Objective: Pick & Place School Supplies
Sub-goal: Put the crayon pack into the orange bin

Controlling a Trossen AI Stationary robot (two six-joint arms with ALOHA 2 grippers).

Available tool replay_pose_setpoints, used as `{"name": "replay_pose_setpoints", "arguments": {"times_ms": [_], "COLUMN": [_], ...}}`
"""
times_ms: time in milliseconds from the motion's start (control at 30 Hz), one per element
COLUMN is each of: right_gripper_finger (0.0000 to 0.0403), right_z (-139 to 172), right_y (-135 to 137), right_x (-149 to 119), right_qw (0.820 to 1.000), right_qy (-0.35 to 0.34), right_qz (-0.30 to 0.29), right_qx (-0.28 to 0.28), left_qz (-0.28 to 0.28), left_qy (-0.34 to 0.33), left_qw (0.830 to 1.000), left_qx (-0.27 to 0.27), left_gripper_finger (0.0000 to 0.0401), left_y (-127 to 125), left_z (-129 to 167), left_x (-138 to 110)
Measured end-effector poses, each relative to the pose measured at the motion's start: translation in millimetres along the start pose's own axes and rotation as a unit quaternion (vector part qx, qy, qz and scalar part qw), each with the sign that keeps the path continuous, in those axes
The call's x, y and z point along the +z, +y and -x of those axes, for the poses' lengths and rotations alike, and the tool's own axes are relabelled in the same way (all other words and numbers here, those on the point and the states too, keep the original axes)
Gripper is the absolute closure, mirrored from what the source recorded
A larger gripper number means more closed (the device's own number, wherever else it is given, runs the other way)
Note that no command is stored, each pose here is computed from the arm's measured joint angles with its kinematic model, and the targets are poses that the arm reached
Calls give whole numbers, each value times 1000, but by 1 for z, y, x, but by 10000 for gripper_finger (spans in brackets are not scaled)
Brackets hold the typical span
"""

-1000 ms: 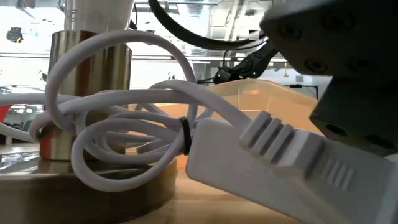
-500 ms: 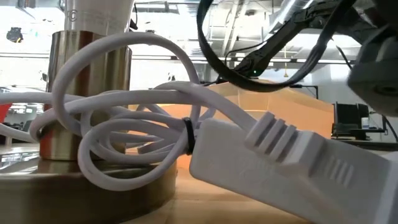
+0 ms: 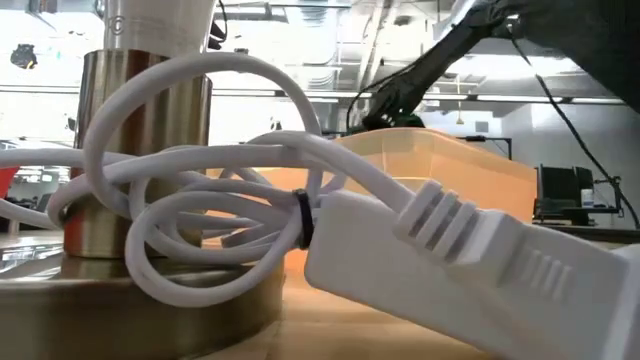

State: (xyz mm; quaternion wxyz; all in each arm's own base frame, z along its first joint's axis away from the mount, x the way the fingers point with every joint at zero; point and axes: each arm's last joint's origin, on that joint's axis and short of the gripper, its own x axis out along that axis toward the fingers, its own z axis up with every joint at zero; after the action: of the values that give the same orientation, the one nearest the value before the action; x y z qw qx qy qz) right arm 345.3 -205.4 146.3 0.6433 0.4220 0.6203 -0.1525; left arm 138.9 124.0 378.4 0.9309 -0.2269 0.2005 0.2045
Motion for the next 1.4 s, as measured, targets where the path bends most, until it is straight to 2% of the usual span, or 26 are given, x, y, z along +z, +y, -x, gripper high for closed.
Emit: {"name": "replay_pose_setpoints", "arguments": {"times_ms": [100, 167, 300, 367, 500, 667, 800, 867, 933, 1100, 1200, 1400], "right_gripper_finger": [403, 403, 403, 402, 379, 306, 247, 224, 208, 199, 206, 220], "right_z": [41, 71, 124, 143, 145, 150, 165, 181, 195, 236, 255, 278], "right_y": [26, 40, 49, 49, 50, 59, 72, 78, 80, 76, 73, 70], "right_x": [-9, -14, -29, -37, -37, -34, -33, -36, -43, -73, -91, -117], "right_qw": [995, 983, 957, 948, 945, 931, 898, 872, 856, 820, 802, 779], "right_qy": [-88, -160, -270, -297, -303, -321, -376, -414, -438, -491, -517, -547], "right_qz": [43, 65, 57, 47, 39, 63, 92, 109, 115, 133, 141, 149], "right_qx": [29, 57, 91, 103, 114, 164, 209, 236, 249, 260, 263, 267], "left_qz": [-11, -17, -23, -13, 11, 51, 63, 59, 59, 76, 89, 94], "left_qy": [1, -2, -9, 2, 35, 105, 154, 153, 142, 128, 146, 176], "left_qw": [1000, 1000, 1000, 1000, 999, 993, 985, 985, 986, 986, 982, 979], "left_qx": [-11, -17, -15, -9, -8, -31, -39, -51, -63, -79, -77, -50], "left_gripper_finger": [298, 298, 298, 298, 298, 273, 230, 210, 197, 193, 202, 214], "left_y": [-4, -7, -9, -6, 1, 15, 24, 25, 25, 27, 31, 40], "left_z": [-2, -2, -5, -12, -33, -75, -116, -137, -154, -199, -223, -261], "left_x": [0, 0, 2, 2, 1, -4, -13, -15, -15, -22, -33, -49]}}
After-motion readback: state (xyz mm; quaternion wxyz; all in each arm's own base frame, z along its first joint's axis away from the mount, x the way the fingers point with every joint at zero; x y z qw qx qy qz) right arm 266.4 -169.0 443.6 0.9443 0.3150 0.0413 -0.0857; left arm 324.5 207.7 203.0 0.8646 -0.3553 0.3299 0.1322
